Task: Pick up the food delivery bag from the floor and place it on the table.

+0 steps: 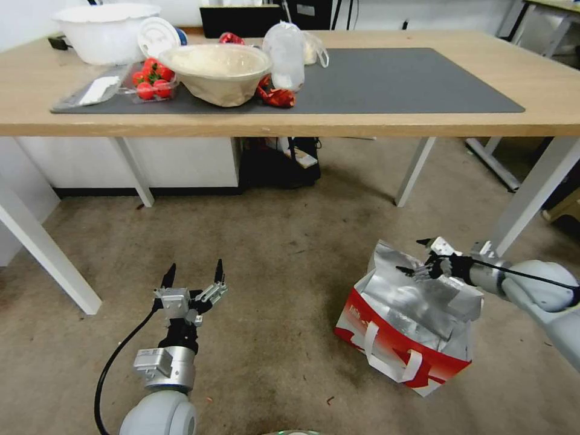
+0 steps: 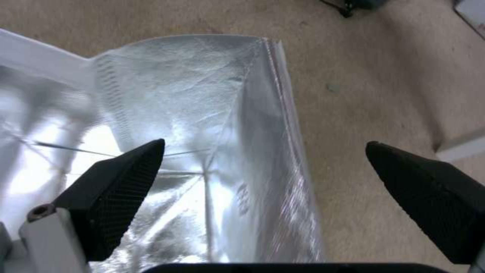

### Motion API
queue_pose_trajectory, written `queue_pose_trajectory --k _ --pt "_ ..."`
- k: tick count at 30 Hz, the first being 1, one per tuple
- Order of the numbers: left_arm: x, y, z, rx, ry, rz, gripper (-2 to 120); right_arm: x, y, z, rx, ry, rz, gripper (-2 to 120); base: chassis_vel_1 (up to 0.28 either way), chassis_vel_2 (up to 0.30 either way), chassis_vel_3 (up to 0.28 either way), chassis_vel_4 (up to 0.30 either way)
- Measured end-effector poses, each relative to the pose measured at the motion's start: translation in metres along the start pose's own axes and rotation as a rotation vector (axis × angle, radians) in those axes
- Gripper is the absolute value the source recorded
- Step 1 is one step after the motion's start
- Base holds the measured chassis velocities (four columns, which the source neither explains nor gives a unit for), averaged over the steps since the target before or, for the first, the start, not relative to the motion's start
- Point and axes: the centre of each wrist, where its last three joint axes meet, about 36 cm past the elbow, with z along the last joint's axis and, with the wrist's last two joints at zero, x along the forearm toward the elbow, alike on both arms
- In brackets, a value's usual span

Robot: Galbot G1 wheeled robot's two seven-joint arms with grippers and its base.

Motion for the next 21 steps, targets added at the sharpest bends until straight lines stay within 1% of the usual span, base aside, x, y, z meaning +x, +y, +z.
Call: queue_pose_trajectory --k 2,8,9,10,11,12,13,15,16,17,18,19,21 --pt "0.000 0.000 0.000 0.000 -0.001 -0.002 100 -0.013 -0.008 -0.003 0.025 0.003 -0.011 100 0.000 0.000 0.000 0.000" --pt "0.001 -0.001 0.000 0.000 -0.001 -0.009 100 -0.032 -0.014 -0.003 0.041 0.024 -0.019 98 0.000 0.000 0.000 0.000" --pt "0.002 -0.001 -0.001 0.000 -0.003 -0.010 100 -0.036 -0.015 -0.002 0.042 0.031 -0.020 95 0.000 0.000 0.000 0.000" --pt "0.002 -0.001 -0.001 0.000 -0.003 -0.010 100 -0.036 -0.015 -0.002 0.042 0.031 -0.020 95 0.000 0.000 0.000 0.000" --pt "0.002 -0.001 -0.001 0.000 -0.005 -0.012 100 -0.042 -0.015 -0.001 0.044 0.041 -0.023 88 0.000 0.000 0.000 0.000" --pt "0.002 -0.001 -0.001 0.000 -0.005 -0.012 100 -0.042 -0.015 -0.001 0.044 0.041 -0.023 88 0.000 0.000 0.000 0.000" --pt "0.003 -0.001 -0.001 -0.001 -0.005 -0.014 100 -0.045 -0.016 0.001 0.047 0.047 -0.025 83 0.000 0.000 0.000 0.000" --pt "0.004 0.000 -0.002 -0.003 -0.007 -0.018 100 -0.052 -0.016 0.003 0.049 0.061 -0.028 79 0.000 0.000 0.000 0.000" --pt "0.004 0.000 -0.002 -0.003 -0.007 -0.018 100 -0.052 -0.016 0.003 0.049 0.061 -0.028 79 0.000 0.000 0.000 0.000" --pt "0.004 0.000 -0.002 -0.003 -0.008 -0.019 100 -0.054 -0.017 0.005 0.049 0.066 -0.030 76 0.000 0.000 0.000 0.000" --pt "0.005 0.000 -0.003 -0.003 -0.009 -0.021 100 -0.056 -0.016 0.008 0.048 0.073 -0.032 71 0.000 0.000 0.000 0.000" --pt "0.005 0.000 -0.003 -0.003 -0.009 -0.021 100 -0.056 -0.016 0.008 0.048 0.073 -0.032 71 0.000 0.000 0.000 0.000" --pt "0.005 -0.001 -0.003 -0.002 -0.011 -0.023 100 -0.058 -0.016 0.012 0.048 0.084 -0.033 65 0.000 0.000 0.000 0.000"
